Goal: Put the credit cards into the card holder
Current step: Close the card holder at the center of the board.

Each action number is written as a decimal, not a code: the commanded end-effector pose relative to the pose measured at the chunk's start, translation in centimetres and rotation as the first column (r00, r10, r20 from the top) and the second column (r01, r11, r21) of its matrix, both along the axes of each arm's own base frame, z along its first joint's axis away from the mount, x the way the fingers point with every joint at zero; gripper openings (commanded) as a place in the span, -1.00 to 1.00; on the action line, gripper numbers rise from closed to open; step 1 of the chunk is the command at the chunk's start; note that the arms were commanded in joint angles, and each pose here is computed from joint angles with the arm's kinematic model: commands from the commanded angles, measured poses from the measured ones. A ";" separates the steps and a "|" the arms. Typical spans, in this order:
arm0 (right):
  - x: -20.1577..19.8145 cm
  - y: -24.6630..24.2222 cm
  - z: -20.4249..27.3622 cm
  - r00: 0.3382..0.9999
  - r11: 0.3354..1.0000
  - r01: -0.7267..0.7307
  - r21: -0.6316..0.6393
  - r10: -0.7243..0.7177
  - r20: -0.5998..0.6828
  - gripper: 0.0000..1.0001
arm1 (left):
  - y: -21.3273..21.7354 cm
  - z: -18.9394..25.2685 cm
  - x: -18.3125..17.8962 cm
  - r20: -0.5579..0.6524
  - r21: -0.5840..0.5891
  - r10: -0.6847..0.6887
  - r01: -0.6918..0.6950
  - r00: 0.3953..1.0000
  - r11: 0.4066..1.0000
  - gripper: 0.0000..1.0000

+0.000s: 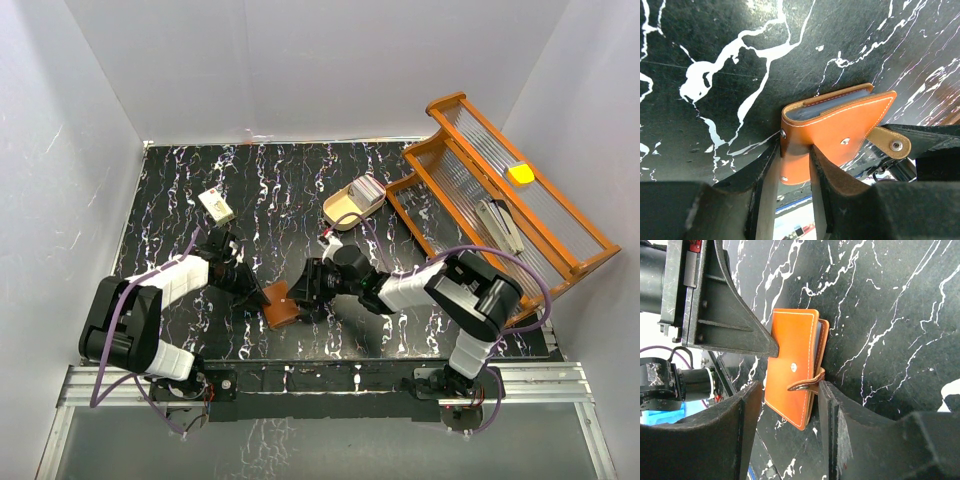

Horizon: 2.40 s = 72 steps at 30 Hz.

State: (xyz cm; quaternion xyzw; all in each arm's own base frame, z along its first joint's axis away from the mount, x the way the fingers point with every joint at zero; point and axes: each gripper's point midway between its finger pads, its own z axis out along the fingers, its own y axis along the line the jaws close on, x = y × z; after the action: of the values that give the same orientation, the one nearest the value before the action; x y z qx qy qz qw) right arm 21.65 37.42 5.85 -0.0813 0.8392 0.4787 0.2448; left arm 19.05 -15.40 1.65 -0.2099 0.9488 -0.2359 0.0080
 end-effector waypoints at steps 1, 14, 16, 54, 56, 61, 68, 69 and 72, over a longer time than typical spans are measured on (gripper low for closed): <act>1.2 1.3 2.0 0.997 0.999 -0.029 0.035 0.027 0.076 -0.08 | 1.1 -1.3 -0.5 -0.023 0.083 -0.009 0.011 1.000 0.997 -0.48; 1.0 2.4 0.8 0.981 0.988 -0.147 -0.036 0.151 0.122 -0.12 | -0.3 -1.2 -0.1 -0.008 0.004 -0.008 0.008 1.000 1.000 -0.50; 0.7 2.6 0.5 0.979 0.985 -0.167 -0.035 0.170 0.112 -0.17 | -0.4 -1.1 0.0 -0.007 -0.004 -0.008 0.008 1.000 1.000 -0.50; 2.0 2.8 1.9 0.963 0.966 -0.134 -0.219 0.179 0.200 -0.52 | -2.4 2.2 2.3 0.092 -0.115 -0.017 0.028 0.996 0.993 -0.52; 2.0 3.0 1.7 0.969 0.970 -0.128 -0.208 0.167 0.180 -0.54 | -2.6 2.8 2.6 0.101 -0.132 -0.011 0.025 0.995 0.991 -0.52; 2.1 3.2 1.8 0.977 0.974 -0.116 -0.192 0.146 0.152 -0.55 | -2.5 3.3 2.8 0.108 -0.124 -0.005 0.018 0.994 0.992 -0.45; 2.8 2.4 3.6 0.976 0.974 -0.065 -0.218 0.107 0.188 -0.39 | -2.3 3.4 3.0 0.121 -0.107 -0.003 0.016 0.993 0.994 -0.37; 2.8 2.3 3.8 0.976 0.973 -0.062 -0.222 0.105 0.189 -0.38 | -2.2 3.4 3.0 0.120 -0.103 -0.004 0.017 0.993 0.995 -0.35; 2.9 2.1 4.0 0.976 0.972 -0.055 -0.230 0.101 0.194 -0.36 | -1.9 3.1 2.9 0.118 -0.081 -0.006 0.016 0.993 0.997 -0.33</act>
State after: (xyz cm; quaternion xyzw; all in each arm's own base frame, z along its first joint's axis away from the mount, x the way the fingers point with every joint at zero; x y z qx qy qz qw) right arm 23.22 38.18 5.28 -0.1925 0.8785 0.3567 0.2529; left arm 21.16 -16.97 3.19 -0.1997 0.9391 -0.2778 0.0335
